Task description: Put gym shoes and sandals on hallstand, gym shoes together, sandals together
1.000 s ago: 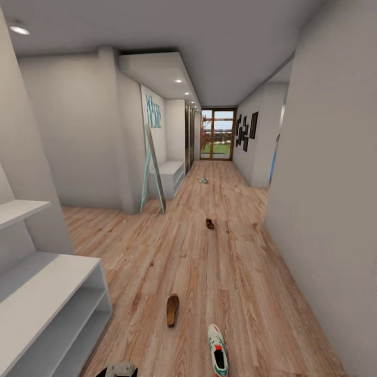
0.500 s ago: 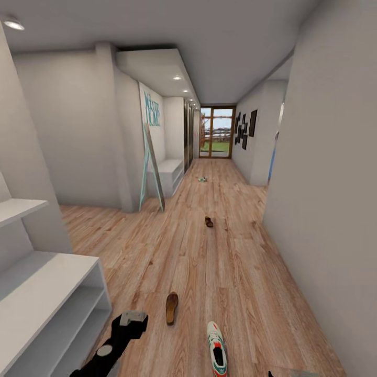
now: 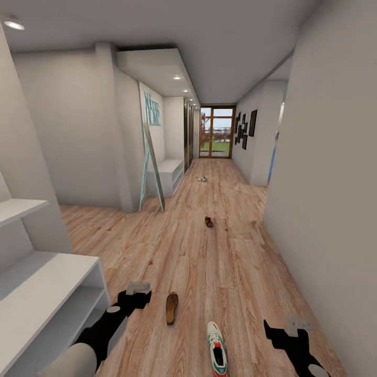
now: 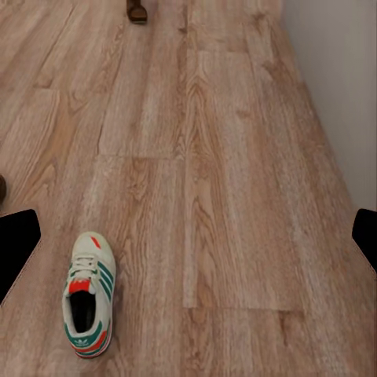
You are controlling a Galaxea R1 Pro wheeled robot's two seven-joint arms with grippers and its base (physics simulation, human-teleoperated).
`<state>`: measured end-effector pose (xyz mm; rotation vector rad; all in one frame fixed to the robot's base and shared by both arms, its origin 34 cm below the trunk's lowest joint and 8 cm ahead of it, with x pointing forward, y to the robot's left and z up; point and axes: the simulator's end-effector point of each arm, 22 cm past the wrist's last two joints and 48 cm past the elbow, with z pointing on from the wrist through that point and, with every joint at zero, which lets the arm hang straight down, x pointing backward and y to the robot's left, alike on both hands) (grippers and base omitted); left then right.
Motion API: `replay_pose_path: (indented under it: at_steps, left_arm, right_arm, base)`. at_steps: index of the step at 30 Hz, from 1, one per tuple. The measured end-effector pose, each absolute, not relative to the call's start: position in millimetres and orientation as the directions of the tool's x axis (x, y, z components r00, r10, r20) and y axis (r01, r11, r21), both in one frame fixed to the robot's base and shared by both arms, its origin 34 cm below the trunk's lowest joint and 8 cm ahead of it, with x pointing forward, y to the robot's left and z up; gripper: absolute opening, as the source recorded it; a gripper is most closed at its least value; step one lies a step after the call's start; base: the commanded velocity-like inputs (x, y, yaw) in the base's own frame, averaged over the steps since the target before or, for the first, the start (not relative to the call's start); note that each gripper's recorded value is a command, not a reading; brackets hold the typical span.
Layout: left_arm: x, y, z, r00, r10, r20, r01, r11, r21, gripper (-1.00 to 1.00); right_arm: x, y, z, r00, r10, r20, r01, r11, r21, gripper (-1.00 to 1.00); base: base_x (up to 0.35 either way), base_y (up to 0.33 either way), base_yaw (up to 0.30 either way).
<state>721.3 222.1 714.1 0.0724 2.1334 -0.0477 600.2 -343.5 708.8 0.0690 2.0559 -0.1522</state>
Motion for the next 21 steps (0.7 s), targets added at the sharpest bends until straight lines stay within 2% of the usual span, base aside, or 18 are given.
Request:
replay_pose_path:
  at_steps: [12,21]
  left_arm:
    - [730.1,214.1,724.2,-0.525,0.032,-0.850,0.077,0.997,-0.010,1.00]
    - [727.3,213.5,721.0,-0.529,0.033,-0.848,0.079,0.997,-0.011,1.00]
  right_arm:
    - [660.7,-341.3,807.4,-0.437,-0.005,-0.899,0.122,0.990,-0.064,1.00]
    - [668.5,-340.6,825.3,-0.417,-0.005,-0.909,0.122,0.991,-0.062,1.00]
  base:
    - [0.000,0.000,0.000]
    - [0.000,0.000,0.000]
